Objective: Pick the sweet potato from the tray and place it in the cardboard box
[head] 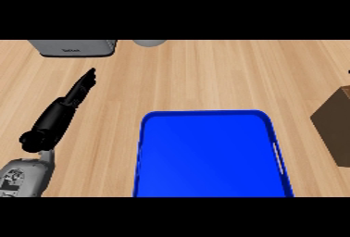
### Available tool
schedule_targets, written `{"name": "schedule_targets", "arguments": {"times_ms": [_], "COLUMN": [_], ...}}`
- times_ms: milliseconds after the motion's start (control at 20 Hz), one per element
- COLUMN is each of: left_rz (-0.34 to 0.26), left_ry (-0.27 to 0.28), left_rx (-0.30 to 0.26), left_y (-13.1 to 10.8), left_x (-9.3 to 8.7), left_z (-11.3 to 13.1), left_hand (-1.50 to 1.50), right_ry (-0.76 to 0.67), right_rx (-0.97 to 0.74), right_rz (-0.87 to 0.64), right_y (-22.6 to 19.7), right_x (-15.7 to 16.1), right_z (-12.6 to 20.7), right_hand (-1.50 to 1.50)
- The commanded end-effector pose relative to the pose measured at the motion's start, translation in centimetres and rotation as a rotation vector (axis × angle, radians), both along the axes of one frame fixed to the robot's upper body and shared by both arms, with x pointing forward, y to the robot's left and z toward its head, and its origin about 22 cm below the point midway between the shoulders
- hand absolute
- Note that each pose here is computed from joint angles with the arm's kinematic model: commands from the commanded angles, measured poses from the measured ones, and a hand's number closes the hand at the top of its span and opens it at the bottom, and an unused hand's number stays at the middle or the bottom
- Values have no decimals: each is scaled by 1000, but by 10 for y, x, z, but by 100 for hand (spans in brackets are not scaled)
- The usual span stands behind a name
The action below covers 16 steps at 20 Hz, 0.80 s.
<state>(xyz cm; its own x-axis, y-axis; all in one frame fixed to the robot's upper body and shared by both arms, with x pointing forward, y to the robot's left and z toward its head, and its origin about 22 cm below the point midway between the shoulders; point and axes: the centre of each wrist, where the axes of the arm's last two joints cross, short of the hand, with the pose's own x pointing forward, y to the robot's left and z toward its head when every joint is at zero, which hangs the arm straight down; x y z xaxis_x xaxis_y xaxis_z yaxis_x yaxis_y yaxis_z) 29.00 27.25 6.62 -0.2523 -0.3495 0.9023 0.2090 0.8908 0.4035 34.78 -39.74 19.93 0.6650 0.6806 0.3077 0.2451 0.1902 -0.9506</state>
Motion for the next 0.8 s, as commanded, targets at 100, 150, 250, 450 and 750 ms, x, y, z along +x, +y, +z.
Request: {"name": "schedule_targets", "arguments": {"times_ms": [100,150,250,450,750], "left_rz": [3,-8,13,-4,-10], "left_ry": [3,2,-6,6,0], "left_rx": [0,-13,1,-8,-17], "left_y": [12,-13,0,-8,-6], "left_x": [6,-5,-2,-6,-1], "left_z": [-9,-1,-5,4,-1], "left_hand": [0,0,0,0,0], "right_ry": [161,210,306,342,106], "right_rx": [125,140,143,265,271], "right_rz": [49,31,49,110,281], "right_y": [-39,-44,-69,-85,-84], "right_x": [-20,-27,-34,-43,-46], "right_z": [-19,-41,-19,-37,-32], "right_hand": [150,150,150,-150,-150]}}
